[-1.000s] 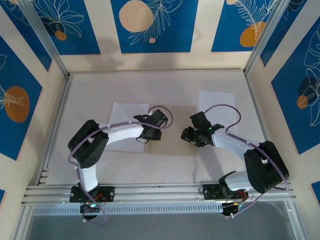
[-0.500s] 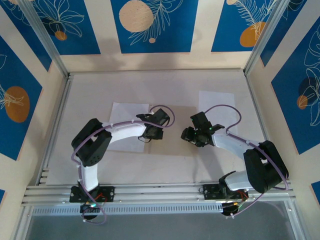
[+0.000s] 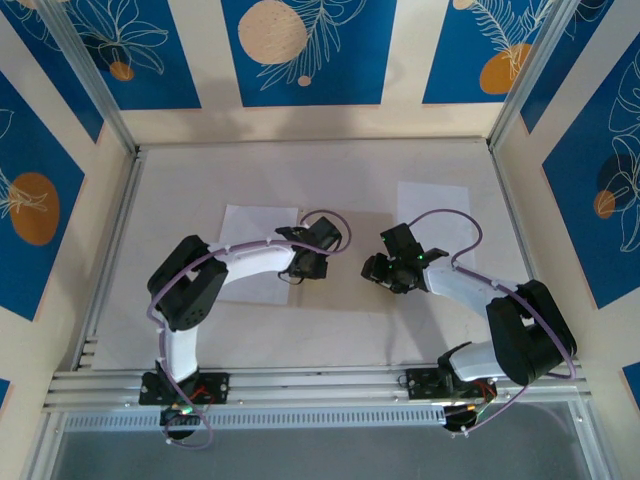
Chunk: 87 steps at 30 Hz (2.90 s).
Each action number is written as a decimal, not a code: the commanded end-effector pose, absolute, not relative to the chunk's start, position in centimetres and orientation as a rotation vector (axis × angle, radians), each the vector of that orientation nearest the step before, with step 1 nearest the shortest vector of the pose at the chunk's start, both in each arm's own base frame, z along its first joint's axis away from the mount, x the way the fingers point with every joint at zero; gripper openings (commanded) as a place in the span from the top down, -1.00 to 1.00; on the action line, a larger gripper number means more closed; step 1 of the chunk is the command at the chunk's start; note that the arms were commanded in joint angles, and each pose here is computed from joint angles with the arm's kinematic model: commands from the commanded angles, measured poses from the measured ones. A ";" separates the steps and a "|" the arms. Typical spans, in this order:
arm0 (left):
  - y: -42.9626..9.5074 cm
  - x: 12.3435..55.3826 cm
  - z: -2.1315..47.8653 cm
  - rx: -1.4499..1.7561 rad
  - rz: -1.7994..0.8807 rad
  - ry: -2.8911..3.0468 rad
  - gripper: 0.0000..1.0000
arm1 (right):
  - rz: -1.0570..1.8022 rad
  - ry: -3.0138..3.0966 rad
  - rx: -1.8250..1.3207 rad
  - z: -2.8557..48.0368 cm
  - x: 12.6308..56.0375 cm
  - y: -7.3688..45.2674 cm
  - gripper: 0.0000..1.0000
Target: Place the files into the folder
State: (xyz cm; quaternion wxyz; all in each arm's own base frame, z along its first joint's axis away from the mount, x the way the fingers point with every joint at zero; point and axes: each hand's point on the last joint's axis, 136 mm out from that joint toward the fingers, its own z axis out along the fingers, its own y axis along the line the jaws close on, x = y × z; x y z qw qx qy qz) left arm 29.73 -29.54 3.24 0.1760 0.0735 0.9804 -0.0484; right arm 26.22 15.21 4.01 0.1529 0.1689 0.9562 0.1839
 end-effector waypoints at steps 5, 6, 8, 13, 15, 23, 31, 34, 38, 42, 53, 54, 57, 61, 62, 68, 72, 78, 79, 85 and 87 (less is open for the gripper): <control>-29.7 29.8 3.8 0.220 -0.097 2.770 0.44 | 0.527 2.767 0.478 3.5 25.8 15.1 -0.03; -29.7 29.8 3.8 0.221 -0.097 2.770 0.45 | 0.527 2.767 0.477 3.5 25.8 15.1 -0.03; -29.8 29.8 3.8 0.220 -0.099 2.772 0.48 | 0.527 2.768 0.479 3.4 25.8 15.1 -0.03; -29.8 29.8 3.4 0.220 -0.094 2.779 0.60 | 0.526 2.769 0.480 3.3 25.7 15.1 -0.04; -29.8 29.7 3.3 0.220 -0.093 2.782 0.63 | 0.527 2.768 0.479 3.4 25.7 15.1 -0.03; -29.7 29.6 2.9 0.217 -0.087 2.795 0.72 | 0.523 2.772 0.483 3.1 25.6 15.0 -0.04; -29.6 29.5 2.6 0.208 -0.081 2.807 0.76 | 0.519 2.779 0.489 2.7 25.6 14.9 -0.03; -29.7 29.3 2.2 0.205 -0.088 2.820 0.76 | 0.522 2.788 0.492 2.4 25.5 15.0 -0.03; -29.9 29.0 1.8 0.200 -0.110 2.838 0.77 | 0.517 2.801 0.500 1.9 25.4 15.1 -0.03; -29.9 28.8 1.4 0.192 -0.120 2.851 0.78 | 0.507 2.817 0.504 1.4 25.4 15.1 -0.03; -30.1 28.3 0.5 0.181 -0.151 2.878 0.83 | 0.480 2.854 0.505 0.6 25.1 15.0 -0.04; -30.2 28.2 0.4 0.179 -0.157 2.881 0.84 | 0.481 2.855 0.504 0.6 25.1 15.0 -0.04; -30.3 28.1 0.0 0.177 -0.170 2.890 0.85 | 0.475 2.859 0.507 0.4 25.1 15.0 -0.03; -30.5 27.8 -0.4 0.174 -0.189 2.900 0.88 | 0.470 2.864 0.508 0.2 25.1 14.9 -0.04; -30.6 27.8 -0.5 0.172 -0.200 2.902 0.88 | 0.471 2.863 0.508 0.2 25.1 15.0 -0.03; -30.7 27.5 -1.3 0.159 -0.218 2.913 0.89 | 0.467 2.881 0.509 -0.3 25.1 15.1 -0.03; -30.8 27.4 -1.6 0.159 -0.225 2.919 0.90 | 0.467 2.881 0.508 -0.3 25.2 15.2 -0.04; -31.2 27.7 -0.4 0.160 -0.262 2.896 0.91 | 0.463 2.884 0.505 -0.4 25.1 15.2 -0.04; -31.3 27.8 -0.1 0.160 -0.267 2.889 0.91 | 0.461 2.884 0.507 -0.5 25.2 15.2 -0.03; -31.1 28.4 2.1 0.164 -0.260 2.845 0.91 | 0.460 2.886 0.504 -0.4 25.1 15.2 -0.04; -30.9 28.6 2.8 0.165 -0.249 2.832 0.91 | 0.456 2.889 0.503 -0.6 25.0 15.1 -0.03</control>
